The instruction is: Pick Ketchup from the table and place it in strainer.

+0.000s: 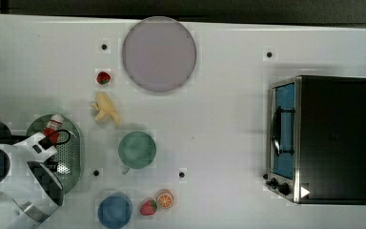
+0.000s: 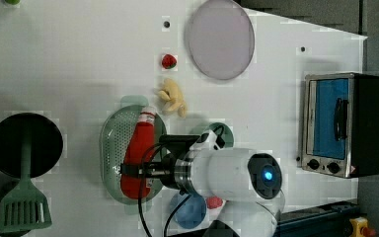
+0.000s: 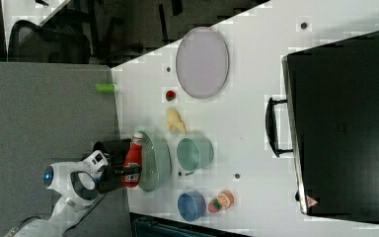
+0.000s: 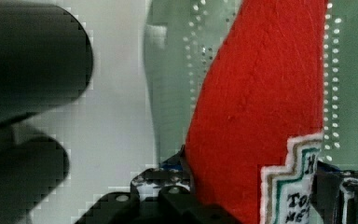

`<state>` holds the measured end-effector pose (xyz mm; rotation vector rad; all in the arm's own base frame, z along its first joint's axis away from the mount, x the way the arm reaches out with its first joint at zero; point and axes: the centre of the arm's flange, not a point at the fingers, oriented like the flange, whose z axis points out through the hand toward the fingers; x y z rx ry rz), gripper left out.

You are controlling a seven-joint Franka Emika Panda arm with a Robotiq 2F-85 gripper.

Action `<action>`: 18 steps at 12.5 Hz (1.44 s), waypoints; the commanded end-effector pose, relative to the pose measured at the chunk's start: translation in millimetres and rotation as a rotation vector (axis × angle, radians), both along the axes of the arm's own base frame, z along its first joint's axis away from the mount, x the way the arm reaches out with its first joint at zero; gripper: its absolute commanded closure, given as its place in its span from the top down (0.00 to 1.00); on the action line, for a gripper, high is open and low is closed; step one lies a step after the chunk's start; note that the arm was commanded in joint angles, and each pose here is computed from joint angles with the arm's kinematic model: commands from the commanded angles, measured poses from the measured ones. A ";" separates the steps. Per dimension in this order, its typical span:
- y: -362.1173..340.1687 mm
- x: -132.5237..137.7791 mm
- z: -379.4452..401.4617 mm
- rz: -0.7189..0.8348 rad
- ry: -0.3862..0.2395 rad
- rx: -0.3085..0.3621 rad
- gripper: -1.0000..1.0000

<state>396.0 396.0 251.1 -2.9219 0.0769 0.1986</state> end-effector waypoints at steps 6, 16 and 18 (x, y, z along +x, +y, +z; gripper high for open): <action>-16.0 29.1 33.0 -0.099 -0.074 -0.015 1.00; -256.7 125.9 205.7 -0.563 -0.162 -0.267 1.00; -316.4 134.2 242.6 -0.669 -0.135 -0.292 1.00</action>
